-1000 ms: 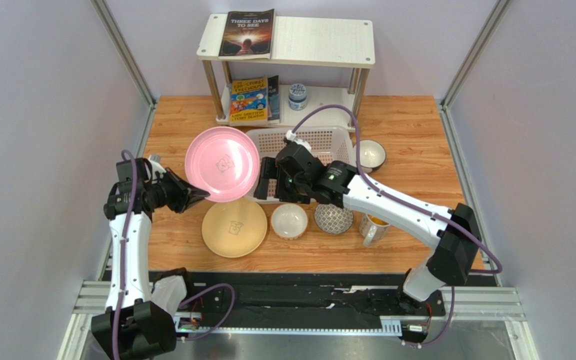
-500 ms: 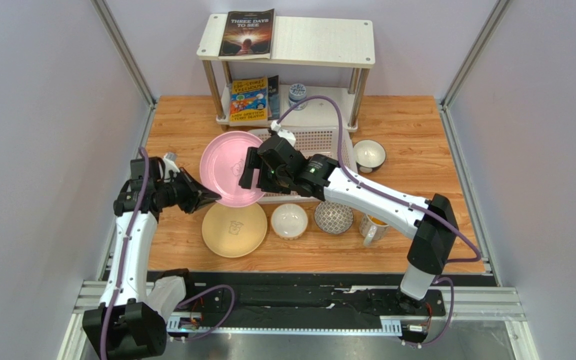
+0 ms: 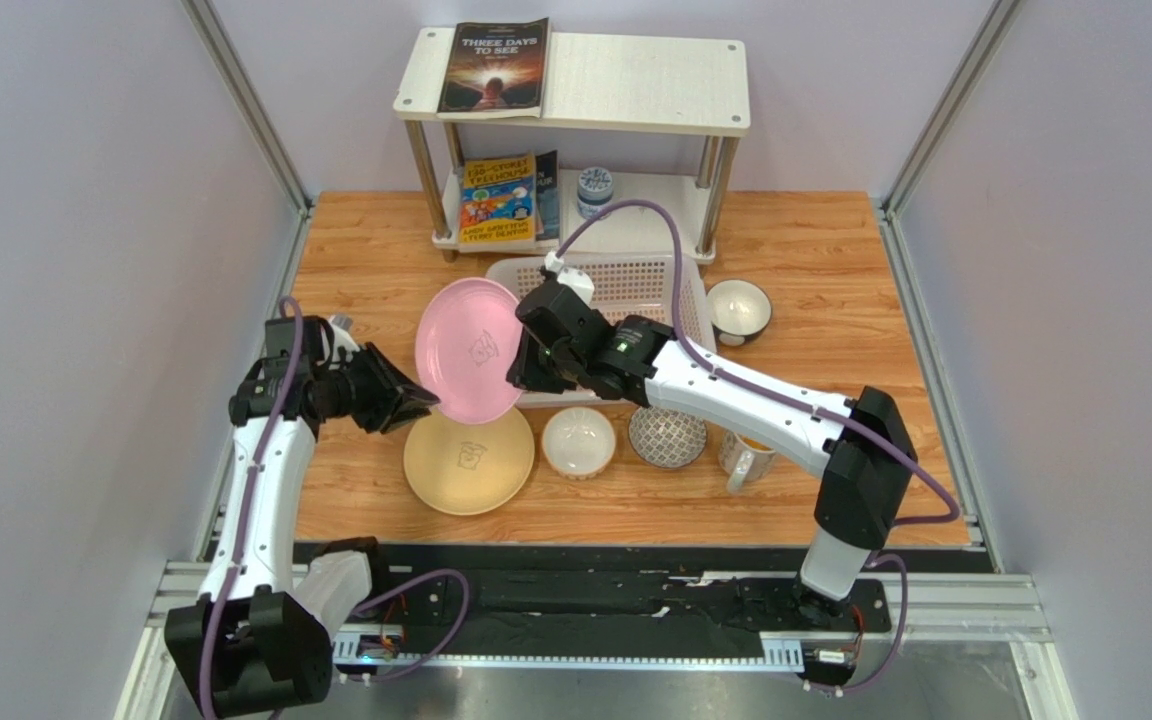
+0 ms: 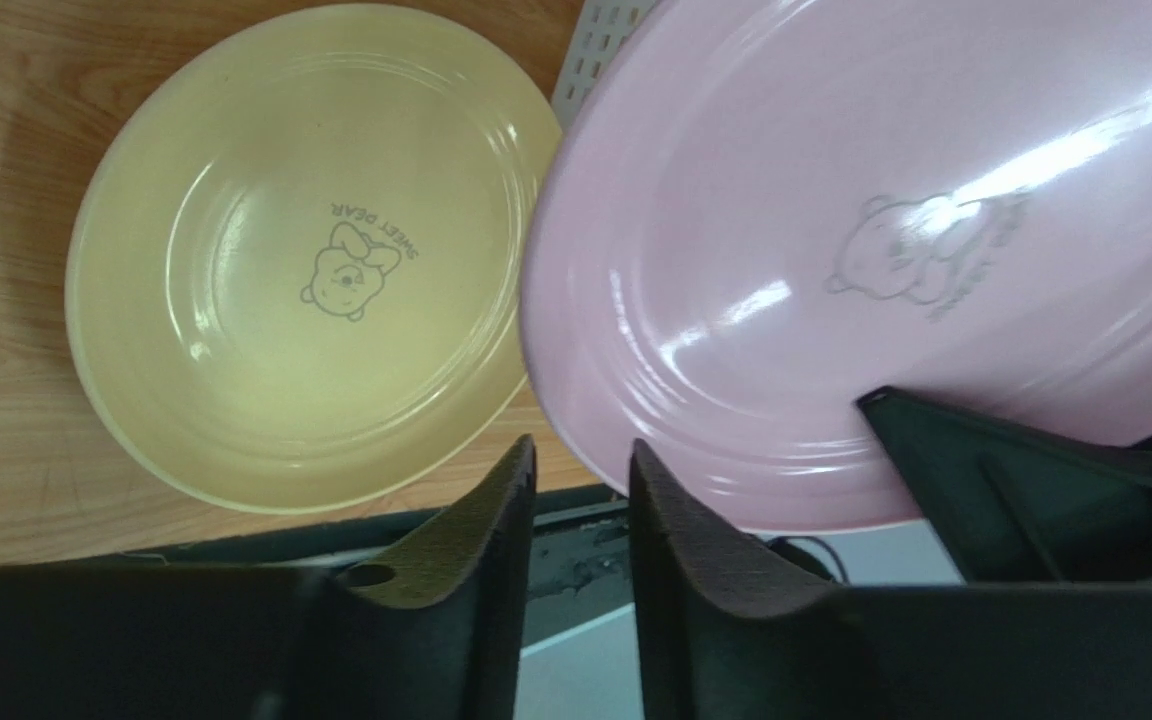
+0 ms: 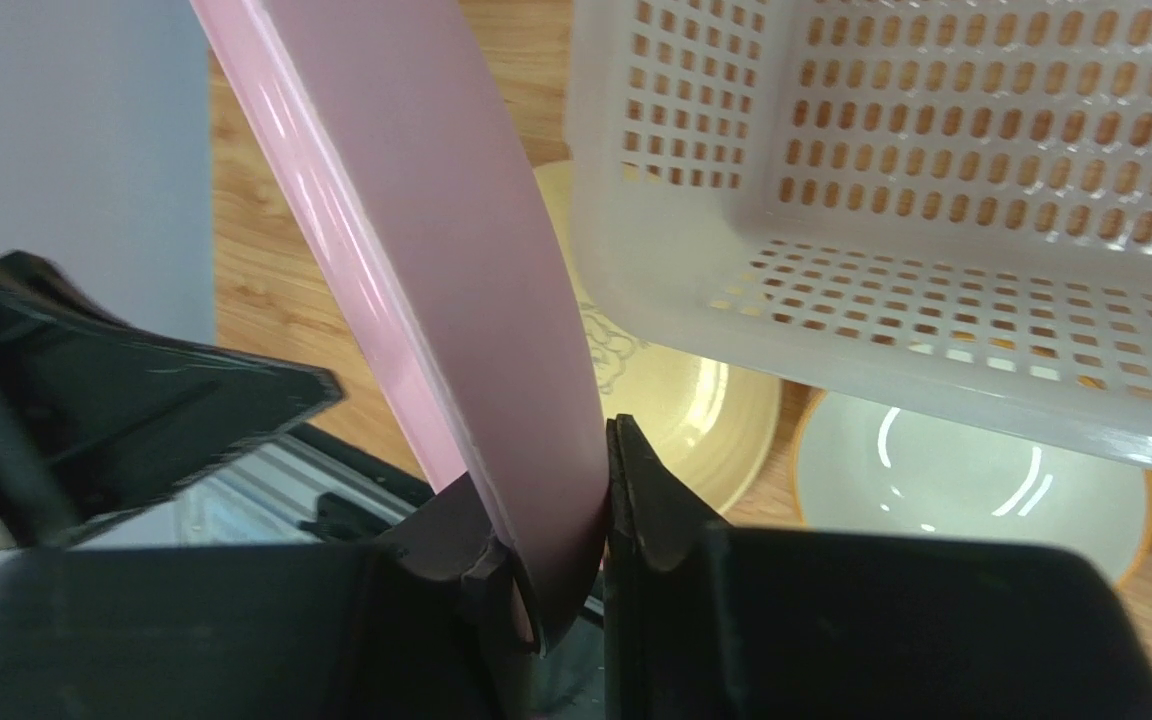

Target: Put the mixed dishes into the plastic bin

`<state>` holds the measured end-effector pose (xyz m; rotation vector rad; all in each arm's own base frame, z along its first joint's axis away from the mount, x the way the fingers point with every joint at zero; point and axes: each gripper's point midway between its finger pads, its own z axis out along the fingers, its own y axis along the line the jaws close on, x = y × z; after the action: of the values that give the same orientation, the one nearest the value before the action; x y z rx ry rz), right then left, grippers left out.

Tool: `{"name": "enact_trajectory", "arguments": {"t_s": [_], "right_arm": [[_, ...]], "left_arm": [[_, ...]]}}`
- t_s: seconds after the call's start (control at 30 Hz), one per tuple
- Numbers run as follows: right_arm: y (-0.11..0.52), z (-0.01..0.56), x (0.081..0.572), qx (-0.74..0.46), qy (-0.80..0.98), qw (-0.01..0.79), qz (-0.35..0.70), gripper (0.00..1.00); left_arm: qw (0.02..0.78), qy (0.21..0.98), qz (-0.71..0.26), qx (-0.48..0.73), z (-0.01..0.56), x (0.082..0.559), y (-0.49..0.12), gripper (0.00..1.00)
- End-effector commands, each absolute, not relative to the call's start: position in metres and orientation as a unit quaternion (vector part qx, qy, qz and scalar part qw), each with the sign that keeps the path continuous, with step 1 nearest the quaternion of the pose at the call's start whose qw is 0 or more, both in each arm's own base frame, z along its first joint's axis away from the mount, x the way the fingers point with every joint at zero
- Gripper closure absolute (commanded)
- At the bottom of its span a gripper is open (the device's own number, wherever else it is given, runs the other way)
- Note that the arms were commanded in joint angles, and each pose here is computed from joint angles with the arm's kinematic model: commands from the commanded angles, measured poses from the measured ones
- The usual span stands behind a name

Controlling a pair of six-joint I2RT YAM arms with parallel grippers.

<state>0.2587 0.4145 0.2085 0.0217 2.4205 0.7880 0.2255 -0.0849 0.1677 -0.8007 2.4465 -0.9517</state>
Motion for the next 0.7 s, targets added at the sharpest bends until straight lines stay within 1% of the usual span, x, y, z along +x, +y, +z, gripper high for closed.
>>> {"name": "enact_trajectory", "arguments": {"t_s": [0.0, 0.03, 0.07, 0.1, 0.17, 0.2, 0.4, 0.53, 0.67], "right_arm": [[0.391, 0.218, 0.263, 0.009, 0.902, 0.326, 0.282, 1.0], [0.381, 0.209, 0.264, 0.016, 0.906, 0.321, 0.275, 1.0], [0.376, 0.21, 0.268, 0.025, 0.904, 0.321, 0.28, 1.0], [0.362, 0.219, 0.278, 0.044, 0.898, 0.329, 0.288, 1.0], [0.348, 0.214, 0.284, 0.064, 0.895, 0.327, 0.297, 1.0], [0.334, 0.222, 0.295, 0.082, 0.888, 0.337, 0.301, 1.0], [0.302, 0.24, 0.32, 0.117, 0.865, 0.365, 0.324, 1.0], [0.305, 0.262, 0.323, 0.116, 0.848, 0.372, 0.36, 1.0], [0.304, 0.252, 0.331, 0.146, 0.849, 0.353, 0.365, 1.0]], "left_arm": [[0.224, 0.889, -0.295, -0.268, 0.184, 0.223, -0.072, 0.54], [0.241, 0.891, -0.276, -0.267, 0.192, 0.224, -0.066, 0.44], [0.253, 0.895, -0.239, -0.278, 0.191, 0.224, -0.053, 0.39], [0.255, 0.898, -0.224, -0.279, 0.195, 0.22, -0.048, 0.36], [0.266, 0.895, -0.215, -0.286, 0.198, 0.218, -0.04, 0.35], [0.266, 0.893, -0.218, -0.289, 0.197, 0.218, -0.039, 0.35], [0.248, 0.891, -0.232, -0.301, 0.185, 0.216, -0.041, 0.35], [0.246, 0.892, -0.23, -0.3, 0.182, 0.216, -0.041, 0.35], [0.247, 0.892, -0.23, -0.3, 0.184, 0.218, -0.041, 0.35]]}}
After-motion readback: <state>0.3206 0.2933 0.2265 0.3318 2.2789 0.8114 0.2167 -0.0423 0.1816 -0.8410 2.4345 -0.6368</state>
